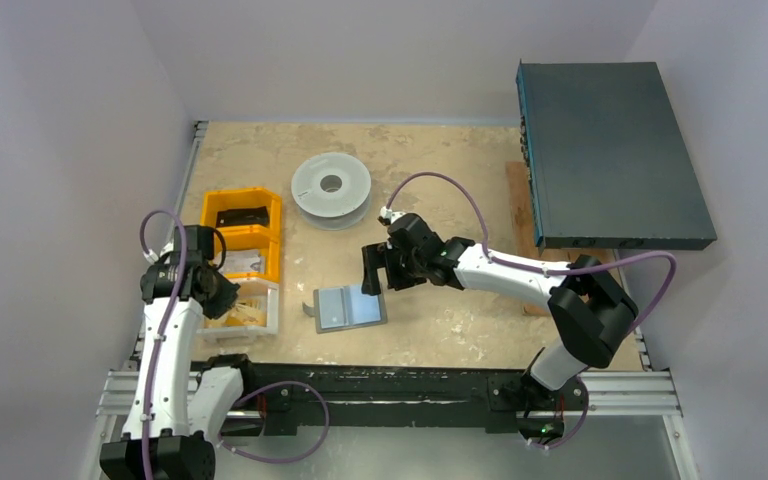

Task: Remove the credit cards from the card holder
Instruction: Place the credit card in the storage box, then remove the credit card from the card holder.

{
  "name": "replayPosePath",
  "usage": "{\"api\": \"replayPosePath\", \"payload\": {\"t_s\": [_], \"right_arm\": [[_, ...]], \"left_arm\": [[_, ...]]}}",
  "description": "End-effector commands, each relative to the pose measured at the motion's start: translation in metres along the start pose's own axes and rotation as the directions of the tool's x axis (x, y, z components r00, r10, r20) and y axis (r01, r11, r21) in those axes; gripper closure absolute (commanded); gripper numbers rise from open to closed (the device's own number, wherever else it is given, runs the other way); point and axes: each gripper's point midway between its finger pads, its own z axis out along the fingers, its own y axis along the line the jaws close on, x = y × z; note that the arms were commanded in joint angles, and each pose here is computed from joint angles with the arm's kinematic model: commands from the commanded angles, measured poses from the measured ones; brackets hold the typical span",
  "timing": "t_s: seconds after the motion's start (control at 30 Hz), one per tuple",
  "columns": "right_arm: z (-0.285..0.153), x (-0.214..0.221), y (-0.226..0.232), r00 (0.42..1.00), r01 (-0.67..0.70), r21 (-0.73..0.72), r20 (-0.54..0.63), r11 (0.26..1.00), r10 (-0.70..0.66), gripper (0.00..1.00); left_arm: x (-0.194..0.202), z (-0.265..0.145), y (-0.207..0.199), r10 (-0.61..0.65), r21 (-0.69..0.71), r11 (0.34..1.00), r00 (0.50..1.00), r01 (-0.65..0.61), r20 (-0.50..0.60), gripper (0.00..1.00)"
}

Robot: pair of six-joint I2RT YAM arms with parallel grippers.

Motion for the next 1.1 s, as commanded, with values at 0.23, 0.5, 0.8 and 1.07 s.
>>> {"api": "replayPosePath", "payload": {"t_s": [0.23, 0.5, 0.8, 1.07], "right_arm": [[-0.002, -0.007, 0.004, 0.999, 0.023, -0.037, 0.026, 0.999, -0.022, 0.12], [0.001, -0.006, 0.002, 1.000, 0.021, -0.029, 0.021, 0.999, -0.020, 0.12], [0.013, -0.009, -0.002, 1.000, -0.011, 0.021, 0.029, 1.000, 0.010, 0.14], [0.025, -0.008, 0.020, 0.998, -0.017, 0.073, 0.055, 0.997, 0.013, 0.22]], "left_arm": [[-0.006, 0.000, 0.001, -0.061, 0.007, 0.998, 0.997, 0.061, 0.045, 0.74], [-0.003, -0.009, -0.034, 0.026, 0.202, 0.979, 1.000, -0.026, 0.004, 0.61], [0.032, -0.025, -0.105, 0.284, 0.531, 0.819, 0.958, -0.216, -0.048, 0.52], [0.060, -0.023, -0.136, 0.419, 0.622, 0.731, 0.904, -0.279, -0.087, 0.53]]}}
